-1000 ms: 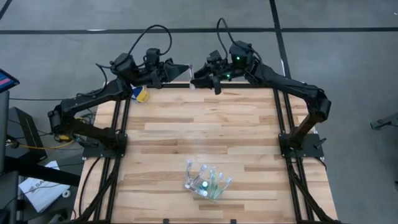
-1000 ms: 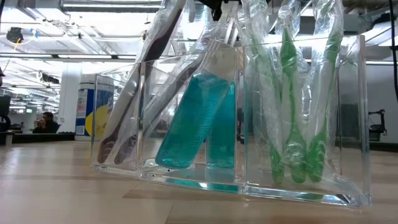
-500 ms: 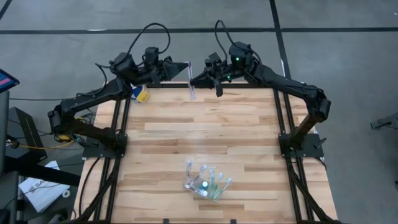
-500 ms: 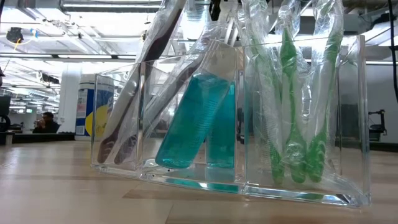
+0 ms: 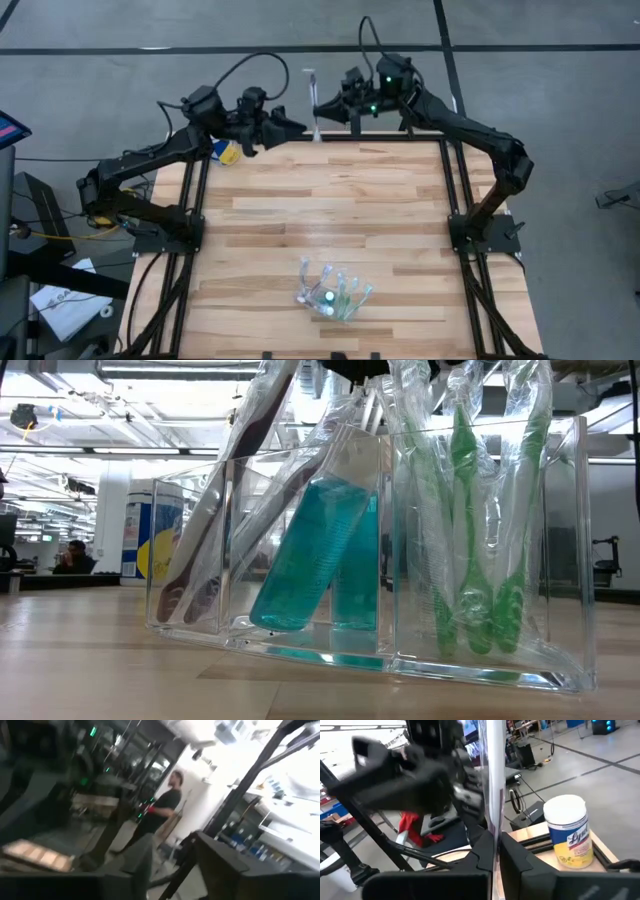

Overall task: Pick & Place toothbrushing station
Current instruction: Put the purple toothbrush in the transparent organizer

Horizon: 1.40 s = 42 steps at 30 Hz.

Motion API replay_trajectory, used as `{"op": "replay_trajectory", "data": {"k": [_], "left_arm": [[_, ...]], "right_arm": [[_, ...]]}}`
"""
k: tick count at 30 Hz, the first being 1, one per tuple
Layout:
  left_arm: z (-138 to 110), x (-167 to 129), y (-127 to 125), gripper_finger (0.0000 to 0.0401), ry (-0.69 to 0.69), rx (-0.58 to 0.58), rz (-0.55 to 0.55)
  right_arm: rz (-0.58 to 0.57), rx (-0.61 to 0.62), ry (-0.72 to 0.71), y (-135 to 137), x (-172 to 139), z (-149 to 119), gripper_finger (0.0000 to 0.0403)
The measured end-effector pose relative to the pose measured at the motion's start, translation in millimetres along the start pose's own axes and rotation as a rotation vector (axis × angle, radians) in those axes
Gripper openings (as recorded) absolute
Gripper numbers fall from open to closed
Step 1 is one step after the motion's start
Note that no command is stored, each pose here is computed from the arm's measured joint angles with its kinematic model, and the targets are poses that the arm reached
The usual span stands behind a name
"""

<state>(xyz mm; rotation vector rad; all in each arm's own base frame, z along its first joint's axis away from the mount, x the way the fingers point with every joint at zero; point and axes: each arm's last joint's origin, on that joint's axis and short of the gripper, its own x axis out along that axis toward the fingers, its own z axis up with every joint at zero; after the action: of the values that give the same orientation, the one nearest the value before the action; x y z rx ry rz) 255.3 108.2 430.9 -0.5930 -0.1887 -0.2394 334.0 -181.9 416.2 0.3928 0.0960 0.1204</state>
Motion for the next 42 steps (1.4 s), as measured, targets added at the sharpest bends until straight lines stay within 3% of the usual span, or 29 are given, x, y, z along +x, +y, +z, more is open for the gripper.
{"op": "replay_trajectory", "data": {"k": [5, 9, 11, 16, 21, 24, 29, 34, 39, 42], "left_arm": [[-2, -5, 3, 0.0213, 0.043, 0.077, 0.048], [-11, -15, 23, 0.0235, 0.153, 0.095, 0.231], [-14, -21, 37, 0.0234, 0.181, 0.035, 0.335], [-9, -40, 64, 0.0217, 0.124, -0.131, 0.46], [5, -53, 73, 0.02, 0.025, -0.176, 0.466], [20, -62, 74, 0.0193, -0.053, -0.185, 0.414], [37, -80, 78, 0.0184, -0.134, -0.236, 0.391], [43, -96, 91, 0.0178, -0.069, -0.346, 0.336], [40, -93, 105, 0.0175, 0.096, -0.512, 0.167], [39, -86, 107, 0.0175, 0.122, -0.577, 0.127]], "right_arm": [[-0.019, -0.035, -0.048, -6, -19, 23, 0.0001], [-0.107, -0.133, -0.004, -8, -37, 38, 0.0001], [-0.205, -0.287, 0.052, 1, -44, 47, 0.0001], [-0.493, -0.784, 0.277, 35, -49, 59, 0.0], [-0.778, -1.246, 0.658, 48, -46, 53, 0.0], [-0.874, -1.444, 0.841, 55, -42, 51, 0.0], [-0.851, -1.669, 0.88, 76, -27, 51, 0.0], [-0.824, -1.967, 0.924, 104, -12, 52, 0.0], [-0.742, -2.049, 0.966, 110, 3, 42, 0.0], [-0.645, -2.109, 1.041, 107, 26, 24, 0.0]]}}
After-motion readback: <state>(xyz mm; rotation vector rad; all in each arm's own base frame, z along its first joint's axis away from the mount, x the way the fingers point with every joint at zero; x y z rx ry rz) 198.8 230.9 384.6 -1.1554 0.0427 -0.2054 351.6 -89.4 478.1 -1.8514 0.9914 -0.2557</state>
